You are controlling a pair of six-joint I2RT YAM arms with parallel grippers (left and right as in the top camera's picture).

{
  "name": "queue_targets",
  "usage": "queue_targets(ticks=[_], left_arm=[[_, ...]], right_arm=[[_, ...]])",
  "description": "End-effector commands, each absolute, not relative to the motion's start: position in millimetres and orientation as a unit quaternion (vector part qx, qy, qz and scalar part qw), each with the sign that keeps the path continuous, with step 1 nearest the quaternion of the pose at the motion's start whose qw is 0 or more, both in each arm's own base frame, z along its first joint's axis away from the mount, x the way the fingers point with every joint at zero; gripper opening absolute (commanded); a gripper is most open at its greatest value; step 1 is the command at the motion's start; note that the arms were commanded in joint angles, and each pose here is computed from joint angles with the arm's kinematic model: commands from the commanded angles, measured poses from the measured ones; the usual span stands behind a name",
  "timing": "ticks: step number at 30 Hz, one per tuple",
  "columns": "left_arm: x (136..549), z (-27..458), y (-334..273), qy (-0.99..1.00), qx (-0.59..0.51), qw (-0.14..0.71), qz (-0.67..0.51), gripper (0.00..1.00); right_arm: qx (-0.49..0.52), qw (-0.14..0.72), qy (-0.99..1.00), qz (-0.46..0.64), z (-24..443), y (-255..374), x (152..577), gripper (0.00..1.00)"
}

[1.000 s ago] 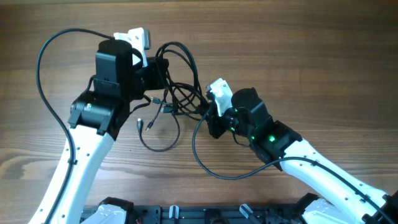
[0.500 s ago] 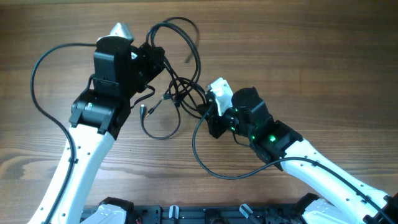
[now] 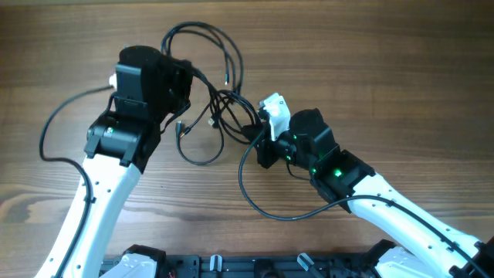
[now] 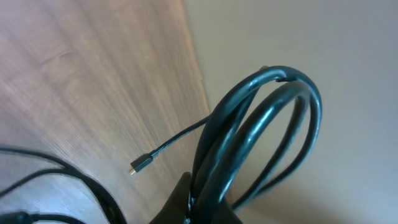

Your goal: Untangle cables

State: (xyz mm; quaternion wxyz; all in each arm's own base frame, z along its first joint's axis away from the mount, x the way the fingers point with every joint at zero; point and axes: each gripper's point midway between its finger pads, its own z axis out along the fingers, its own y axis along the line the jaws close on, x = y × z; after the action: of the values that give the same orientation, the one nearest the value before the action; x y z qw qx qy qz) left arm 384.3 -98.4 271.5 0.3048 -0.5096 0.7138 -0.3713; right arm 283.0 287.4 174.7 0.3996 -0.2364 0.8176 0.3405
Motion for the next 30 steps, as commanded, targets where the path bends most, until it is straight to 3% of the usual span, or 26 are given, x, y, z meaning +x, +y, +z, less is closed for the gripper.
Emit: queue_targets(ticks=[1, 11, 21, 30], left_arm=[[380, 285, -82, 0.605, -0.632, 0.268, -0.403, 0.04], [379, 283, -81, 0.596, -0.645, 0.258, -0.403, 0.04], [381, 283, -67, 0.552, -0.682, 0.272, -0.396, 0.04], [376, 278, -81, 0.568, -0.677, 0.233, -0.407, 0.04]], right_arm=[[-0.224, 0.378, 0.827, 0.351, 162, 288, 279, 0.04], [-0.227, 0.377, 0.824, 0.357, 163, 290, 278, 0.04], [-0.325, 0.337, 0.733, 0.494, 202, 325, 231, 0.04], [-0.350, 0.371, 0.734, 0.447, 194, 326, 235, 0.04]])
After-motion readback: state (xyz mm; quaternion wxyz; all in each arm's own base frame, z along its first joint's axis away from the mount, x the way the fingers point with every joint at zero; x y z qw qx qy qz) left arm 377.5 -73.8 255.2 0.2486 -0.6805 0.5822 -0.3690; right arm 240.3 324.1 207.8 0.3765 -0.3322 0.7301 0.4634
